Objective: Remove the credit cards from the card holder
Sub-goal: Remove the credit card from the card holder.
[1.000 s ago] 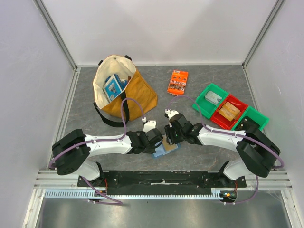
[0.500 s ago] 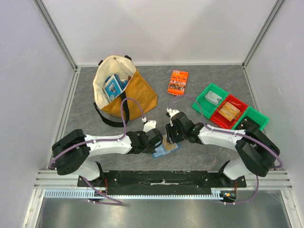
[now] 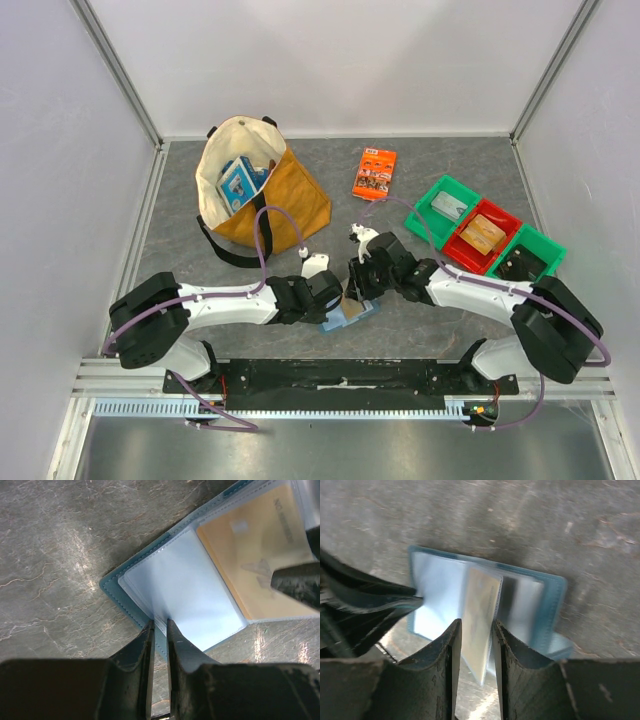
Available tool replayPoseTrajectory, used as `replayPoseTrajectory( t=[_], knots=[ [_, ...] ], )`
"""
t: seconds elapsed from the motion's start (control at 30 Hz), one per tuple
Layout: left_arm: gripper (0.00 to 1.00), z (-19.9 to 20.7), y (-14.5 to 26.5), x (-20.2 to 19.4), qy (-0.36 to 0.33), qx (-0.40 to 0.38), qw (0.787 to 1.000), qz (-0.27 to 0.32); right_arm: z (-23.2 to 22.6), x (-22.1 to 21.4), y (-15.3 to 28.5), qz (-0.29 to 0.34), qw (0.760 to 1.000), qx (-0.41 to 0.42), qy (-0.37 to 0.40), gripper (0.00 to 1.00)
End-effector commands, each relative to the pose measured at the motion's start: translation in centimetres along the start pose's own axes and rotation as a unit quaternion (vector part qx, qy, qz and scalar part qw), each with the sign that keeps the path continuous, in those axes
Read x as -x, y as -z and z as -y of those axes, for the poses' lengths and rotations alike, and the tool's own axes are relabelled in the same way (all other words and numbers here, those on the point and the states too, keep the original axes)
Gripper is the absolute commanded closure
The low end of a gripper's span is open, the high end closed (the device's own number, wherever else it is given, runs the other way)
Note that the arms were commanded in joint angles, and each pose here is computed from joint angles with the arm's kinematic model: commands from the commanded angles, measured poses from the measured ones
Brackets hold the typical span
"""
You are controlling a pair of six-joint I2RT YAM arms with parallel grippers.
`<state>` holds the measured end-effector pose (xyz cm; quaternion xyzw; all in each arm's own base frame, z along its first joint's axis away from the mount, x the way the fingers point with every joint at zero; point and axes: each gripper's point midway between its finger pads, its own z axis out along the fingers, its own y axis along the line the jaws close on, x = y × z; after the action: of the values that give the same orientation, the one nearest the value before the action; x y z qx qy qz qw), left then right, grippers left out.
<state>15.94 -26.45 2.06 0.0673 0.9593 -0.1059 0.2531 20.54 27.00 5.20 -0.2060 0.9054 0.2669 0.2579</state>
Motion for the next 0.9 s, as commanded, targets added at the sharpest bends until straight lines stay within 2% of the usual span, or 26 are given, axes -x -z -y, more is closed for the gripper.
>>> replayPoseTrajectory(
  t=[0.0, 0.27, 0.53, 0.77, 0.87],
  knots=[
    [0.8, -0.5, -0.5, -0.5, -0.004, 0.01, 1.0, -0.002, -4.4, 1.7, 1.4, 0.023, 0.995, 0.094, 0.001, 0.62],
    [0.8, -0.5, -0.3, -0.3, 0.003, 0.007, 1.0, 0.003, -6.0, 1.8, 2.0, 0.016, 0.991, 0.136, -0.004, 0.62],
    [0.77, -1.8, 1.2, 0.7, 0.052, 0.005, 0.997, 0.048, -7.3, 0.7, 0.0, -0.002, 0.985, 0.174, -0.016, 0.57],
    [0.74, -2.9, 3.3, 1.9, 0.109, -0.015, 0.989, 0.096, -6.0, 1.3, 0.1, 0.019, 0.99, 0.136, -0.007, 0.57],
    [0.73, -1.9, 4.3, 2.7, 0.119, -0.051, 0.985, 0.109, -5.0, 1.5, 0.1, 0.03, 0.993, 0.115, -0.016, 0.58]
  ],
)
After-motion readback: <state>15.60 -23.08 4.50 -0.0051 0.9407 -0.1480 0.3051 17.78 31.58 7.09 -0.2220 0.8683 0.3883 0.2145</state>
